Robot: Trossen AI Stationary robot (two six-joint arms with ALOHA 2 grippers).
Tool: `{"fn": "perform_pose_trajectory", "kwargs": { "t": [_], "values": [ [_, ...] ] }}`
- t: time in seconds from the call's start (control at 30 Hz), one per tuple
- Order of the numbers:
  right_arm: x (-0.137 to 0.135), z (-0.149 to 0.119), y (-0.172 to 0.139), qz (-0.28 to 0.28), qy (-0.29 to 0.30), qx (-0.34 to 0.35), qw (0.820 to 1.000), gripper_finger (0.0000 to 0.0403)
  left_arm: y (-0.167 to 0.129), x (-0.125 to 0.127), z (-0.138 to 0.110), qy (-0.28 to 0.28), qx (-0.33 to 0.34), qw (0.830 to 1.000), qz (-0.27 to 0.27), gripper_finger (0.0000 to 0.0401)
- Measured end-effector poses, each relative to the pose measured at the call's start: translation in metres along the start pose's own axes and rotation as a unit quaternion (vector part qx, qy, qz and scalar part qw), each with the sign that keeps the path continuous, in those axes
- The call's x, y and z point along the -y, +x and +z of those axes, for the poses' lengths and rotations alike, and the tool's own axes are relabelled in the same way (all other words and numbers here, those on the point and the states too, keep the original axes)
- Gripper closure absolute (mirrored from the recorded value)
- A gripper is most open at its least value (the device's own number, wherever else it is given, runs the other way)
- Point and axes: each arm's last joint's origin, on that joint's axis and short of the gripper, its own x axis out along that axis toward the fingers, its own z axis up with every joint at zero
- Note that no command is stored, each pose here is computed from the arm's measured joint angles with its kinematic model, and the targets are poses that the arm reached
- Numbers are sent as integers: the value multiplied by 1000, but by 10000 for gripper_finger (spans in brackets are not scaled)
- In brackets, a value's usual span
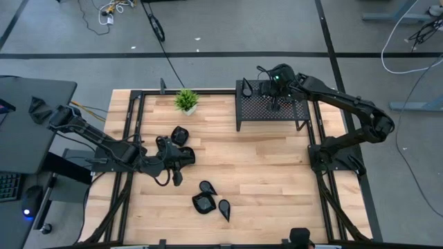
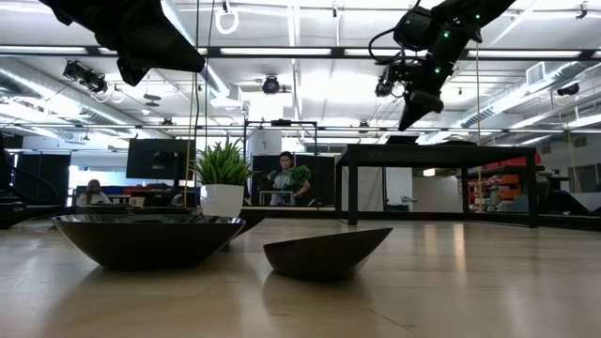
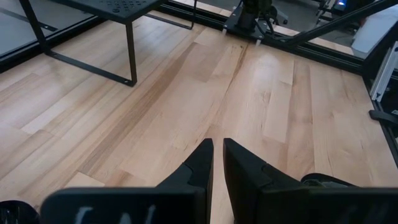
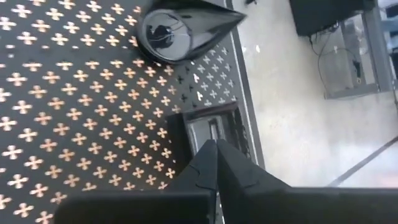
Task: Pick & Place Mini shaped plates
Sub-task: Stack the black square plate on top of the black square plate on the shelf, then stack the black leaf-shaped plate on top of the black leaf-shaped plate on the shelf
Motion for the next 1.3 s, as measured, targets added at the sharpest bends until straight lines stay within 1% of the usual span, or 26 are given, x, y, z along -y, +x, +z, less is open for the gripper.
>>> {"fn": "perform_pose_trajectory", "kwargs": {
  "t": [0.13,0.23,0.37,0.53,0.6,0.7,0.8,0.87,1.0,1.1,1.2,1.27,1.3],
  "values": [
    [-1,-2,7,21,11,-8,1000,397,0,0,0,0,0,1000,0,362],
    [-2,-2,10,26,-1,-11,1000,397,0,0,0,0,0,1000,0,362],
    [0,2,10,14,2,5,1000,397,0,0,0,0,0,1000,0,362],
    [-1,-1,7,10,1,-9,1000,397,0,0,0,0,0,1000,0,362],
    [-4,1,3,11,16,-4,1000,397,0,0,0,0,0,1000,0,362],
    [-16,9,-7,37,69,17,997,397,0,0,0,0,0,1000,0,362],
    [-35,20,-18,89,116,46,988,397,0,0,0,0,0,1000,0,362],
    [-53,30,-27,128,123,66,982,397,0,0,0,0,0,1000,0,362],
    [-101,56,-48,198,102,118,968,397,0,0,0,0,0,1000,0,362],
    [-141,75,-67,240,69,172,953,397,0,0,0,-2,1,1000,-1,362],
    [-183,91,-87,282,35,237,929,397,0,1,0,-2,1,1000,-3,362],
    [-209,98,-99,310,29,267,912,397,0,1,0,-2,0,1000,-6,362],
    [-222,101,-104,320,36,283,903,395,-1,2,0,-1,-2,1000,-10,362]
  ]
}}
